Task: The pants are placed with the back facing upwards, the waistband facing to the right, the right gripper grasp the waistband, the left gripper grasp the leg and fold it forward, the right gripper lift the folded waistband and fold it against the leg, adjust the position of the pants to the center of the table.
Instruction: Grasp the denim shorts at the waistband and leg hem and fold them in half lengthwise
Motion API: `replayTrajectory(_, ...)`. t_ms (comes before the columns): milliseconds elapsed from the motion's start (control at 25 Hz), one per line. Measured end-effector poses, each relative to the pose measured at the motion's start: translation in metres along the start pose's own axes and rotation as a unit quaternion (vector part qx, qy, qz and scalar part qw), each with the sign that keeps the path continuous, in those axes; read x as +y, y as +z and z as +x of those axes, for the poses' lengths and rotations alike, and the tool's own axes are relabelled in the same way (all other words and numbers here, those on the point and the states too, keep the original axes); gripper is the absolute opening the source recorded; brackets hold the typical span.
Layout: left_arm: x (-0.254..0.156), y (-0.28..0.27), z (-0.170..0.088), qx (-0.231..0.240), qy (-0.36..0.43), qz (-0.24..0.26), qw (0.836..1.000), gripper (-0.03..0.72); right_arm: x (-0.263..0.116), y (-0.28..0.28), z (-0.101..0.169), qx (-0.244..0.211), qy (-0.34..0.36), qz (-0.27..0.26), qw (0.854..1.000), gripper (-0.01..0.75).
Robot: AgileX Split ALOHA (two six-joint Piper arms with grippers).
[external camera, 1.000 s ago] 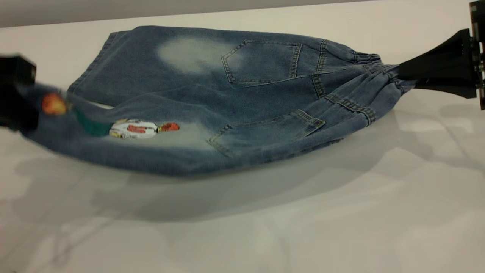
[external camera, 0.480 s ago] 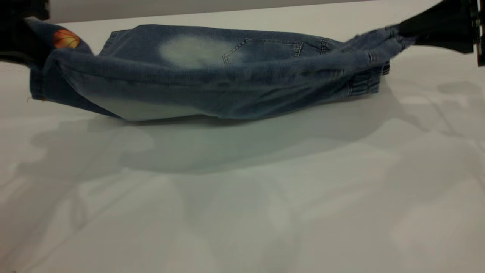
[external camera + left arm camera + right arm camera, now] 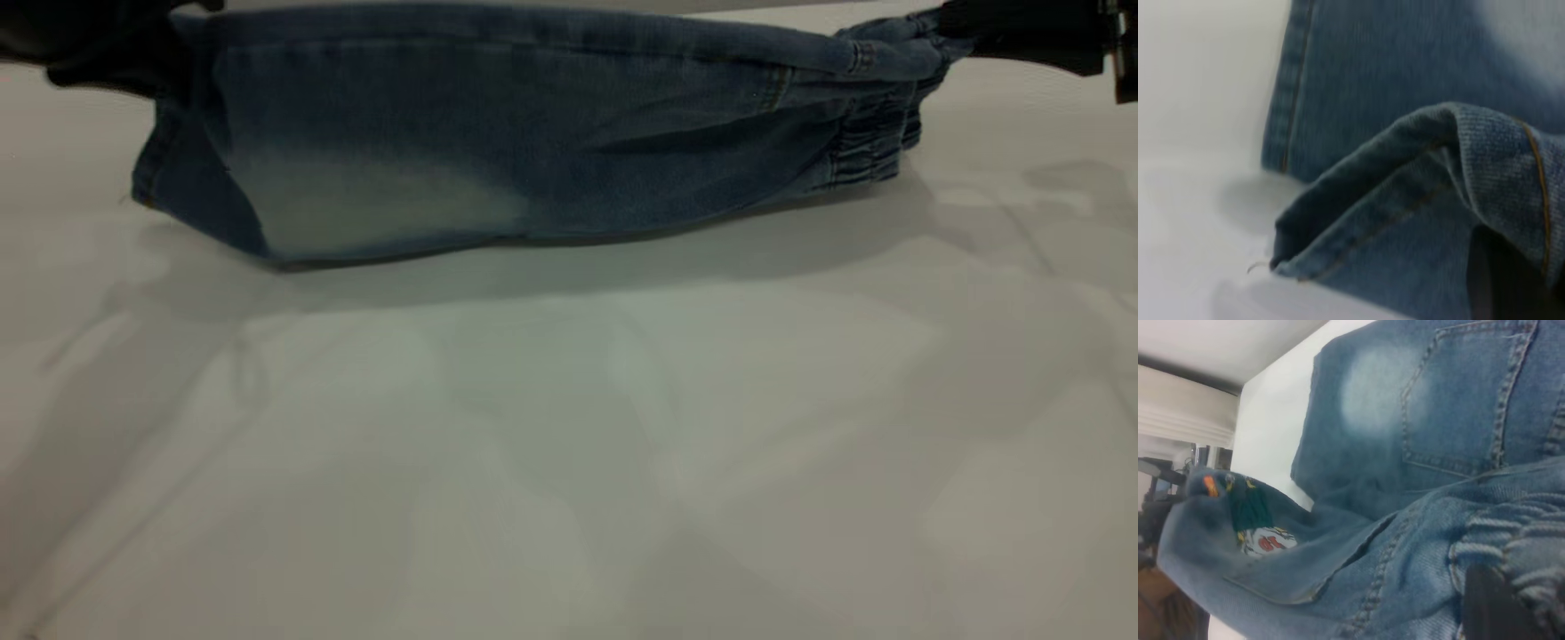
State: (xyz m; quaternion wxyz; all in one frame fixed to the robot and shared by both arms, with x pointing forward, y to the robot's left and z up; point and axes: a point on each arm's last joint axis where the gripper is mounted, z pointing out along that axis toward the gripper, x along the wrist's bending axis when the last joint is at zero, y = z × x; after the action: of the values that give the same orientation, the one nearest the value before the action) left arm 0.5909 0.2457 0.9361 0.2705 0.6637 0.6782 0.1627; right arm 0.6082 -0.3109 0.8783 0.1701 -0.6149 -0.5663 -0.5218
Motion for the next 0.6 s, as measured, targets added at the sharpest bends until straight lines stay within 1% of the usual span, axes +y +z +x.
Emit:
replayTrajectory(120,0.016,0.010,-0.003,-0.005,0.014,-0.002,1.000,0.069,0.003,0.005,-0.010,-0.002,0.008,0.001,1.000,0.039)
replayTrajectory(320,0.042,0.026,-0.007,-0.009,0.027,-0.022,0.999,0.069,0.014,0.012,-0.019,0.001,0.001,-0.003,1.000,0.039)
replayTrajectory(480,0.052,0.046,-0.008,-0.010,0.034,-0.023,0.999,0.069,0.023,0.015,-0.025,0.002,-0.008,-0.007,1.000,0.039)
replayTrajectory(600,0.057,0.060,-0.008,-0.010,0.042,-0.025,0.999,0.069,0.029,0.018,-0.031,-0.006,-0.011,-0.013,1.000,0.039)
